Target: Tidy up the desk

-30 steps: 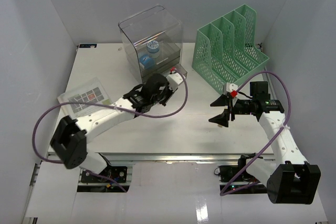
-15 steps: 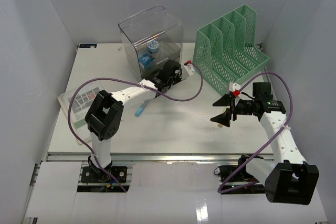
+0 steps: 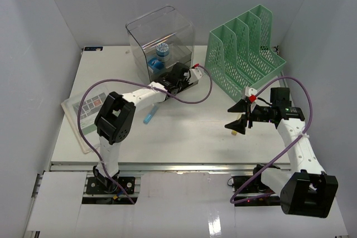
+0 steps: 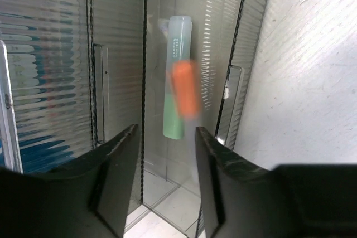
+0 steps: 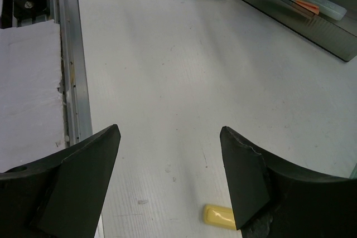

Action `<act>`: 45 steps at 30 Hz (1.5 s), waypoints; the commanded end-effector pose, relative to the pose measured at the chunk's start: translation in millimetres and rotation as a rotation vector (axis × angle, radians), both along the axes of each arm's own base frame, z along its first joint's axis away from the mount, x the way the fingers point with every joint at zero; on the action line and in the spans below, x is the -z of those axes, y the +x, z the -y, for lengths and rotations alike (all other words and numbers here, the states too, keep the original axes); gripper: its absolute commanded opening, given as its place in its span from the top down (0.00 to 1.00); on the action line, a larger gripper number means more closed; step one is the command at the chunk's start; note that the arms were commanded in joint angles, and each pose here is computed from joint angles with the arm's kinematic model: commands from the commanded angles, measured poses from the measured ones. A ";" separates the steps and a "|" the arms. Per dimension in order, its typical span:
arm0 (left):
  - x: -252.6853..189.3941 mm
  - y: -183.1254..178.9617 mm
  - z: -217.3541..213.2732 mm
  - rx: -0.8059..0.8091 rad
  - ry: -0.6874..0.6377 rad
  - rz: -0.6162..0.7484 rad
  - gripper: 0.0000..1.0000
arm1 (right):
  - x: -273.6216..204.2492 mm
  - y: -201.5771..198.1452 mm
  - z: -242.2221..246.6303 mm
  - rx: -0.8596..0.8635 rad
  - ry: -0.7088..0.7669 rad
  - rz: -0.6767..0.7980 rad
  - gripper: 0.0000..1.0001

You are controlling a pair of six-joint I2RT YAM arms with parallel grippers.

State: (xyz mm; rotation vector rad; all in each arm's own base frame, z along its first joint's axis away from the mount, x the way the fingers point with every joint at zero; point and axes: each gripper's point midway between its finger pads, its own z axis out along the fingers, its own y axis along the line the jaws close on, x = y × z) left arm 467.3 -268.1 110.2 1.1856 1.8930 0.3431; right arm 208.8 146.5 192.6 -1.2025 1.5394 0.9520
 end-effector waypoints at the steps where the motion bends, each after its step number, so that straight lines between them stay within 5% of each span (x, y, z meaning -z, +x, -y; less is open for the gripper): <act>1: -35.2 -6.8 3.5 -0.008 -0.090 0.036 0.40 | 5.0 -0.6 2.6 0.011 -0.006 -0.021 0.21; 6: -69.2 -32.8 12.9 -0.007 -0.251 0.015 0.27 | 25.3 21.1 20.2 0.157 -0.124 -0.101 0.21; 12: -118.7 -115.5 -1.3 -0.083 -0.680 -0.106 0.03 | 46.3 67.0 93.7 0.731 -0.407 -0.227 0.07; 19: -118.7 -211.2 -61.6 -0.157 -0.974 -0.148 0.02 | 90.4 58.9 105.9 0.922 -0.528 -0.449 0.02; 25: -124.9 -244.8 -109.8 -0.226 -1.048 -0.048 0.02 | 120.5 67.1 104.8 1.014 -0.629 -0.508 0.03; 45: -126.7 -267.3 -125.0 -0.191 -1.090 -0.018 0.02 | 160.6 90.8 85.0 1.041 -0.626 -0.645 0.46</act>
